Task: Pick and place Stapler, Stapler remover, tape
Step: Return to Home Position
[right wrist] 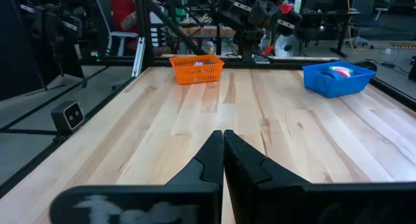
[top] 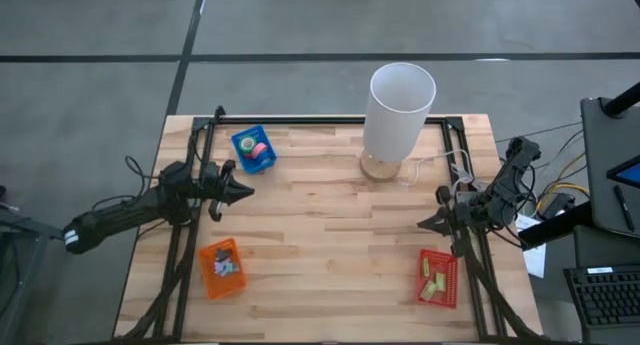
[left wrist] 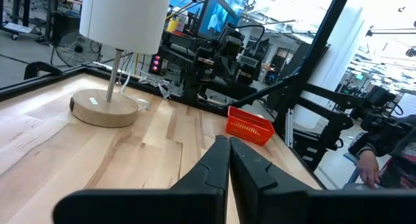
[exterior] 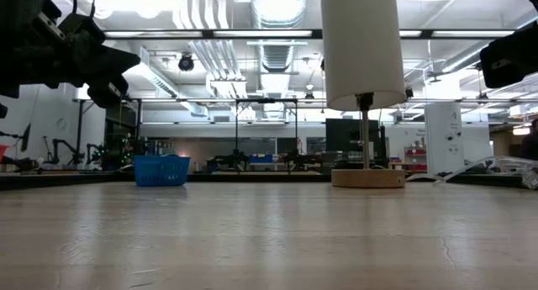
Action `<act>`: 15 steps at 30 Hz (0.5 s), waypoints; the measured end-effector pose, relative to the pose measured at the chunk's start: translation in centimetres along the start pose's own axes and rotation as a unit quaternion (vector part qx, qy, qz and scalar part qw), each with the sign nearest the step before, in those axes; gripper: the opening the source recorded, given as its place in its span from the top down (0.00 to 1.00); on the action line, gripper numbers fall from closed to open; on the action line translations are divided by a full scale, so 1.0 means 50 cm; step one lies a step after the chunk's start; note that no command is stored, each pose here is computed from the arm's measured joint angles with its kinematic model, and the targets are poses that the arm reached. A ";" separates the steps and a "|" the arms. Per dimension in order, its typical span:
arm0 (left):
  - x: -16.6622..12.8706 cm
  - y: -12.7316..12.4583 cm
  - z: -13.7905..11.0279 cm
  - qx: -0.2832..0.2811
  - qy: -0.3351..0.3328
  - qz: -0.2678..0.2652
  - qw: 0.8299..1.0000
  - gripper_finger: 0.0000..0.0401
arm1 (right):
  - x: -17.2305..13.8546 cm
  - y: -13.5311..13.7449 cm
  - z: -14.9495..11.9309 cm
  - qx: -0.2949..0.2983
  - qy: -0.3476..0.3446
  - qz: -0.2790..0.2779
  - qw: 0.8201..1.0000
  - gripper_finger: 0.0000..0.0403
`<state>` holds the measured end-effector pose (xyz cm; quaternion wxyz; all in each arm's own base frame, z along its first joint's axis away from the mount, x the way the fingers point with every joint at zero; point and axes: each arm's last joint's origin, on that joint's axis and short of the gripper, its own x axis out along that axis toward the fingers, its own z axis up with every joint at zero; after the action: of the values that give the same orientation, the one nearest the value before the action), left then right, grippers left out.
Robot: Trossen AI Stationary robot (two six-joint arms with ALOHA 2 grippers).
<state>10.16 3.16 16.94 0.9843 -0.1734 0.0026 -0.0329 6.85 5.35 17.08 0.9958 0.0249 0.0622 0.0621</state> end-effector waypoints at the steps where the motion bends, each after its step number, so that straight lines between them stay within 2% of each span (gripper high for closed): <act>1: 0.000 0.000 0.000 0.000 0.000 0.000 1.000 0.96 | 0.000 0.000 0.000 0.000 0.000 0.000 1.000 0.98; 15: 0.000 0.000 0.000 0.000 0.000 0.000 1.000 0.97 | 0.000 0.000 0.000 0.000 0.000 0.000 1.000 0.98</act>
<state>10.16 3.16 16.95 0.9843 -0.1733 0.0025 -0.0329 6.85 5.35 17.09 0.9958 0.0250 0.0619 0.0621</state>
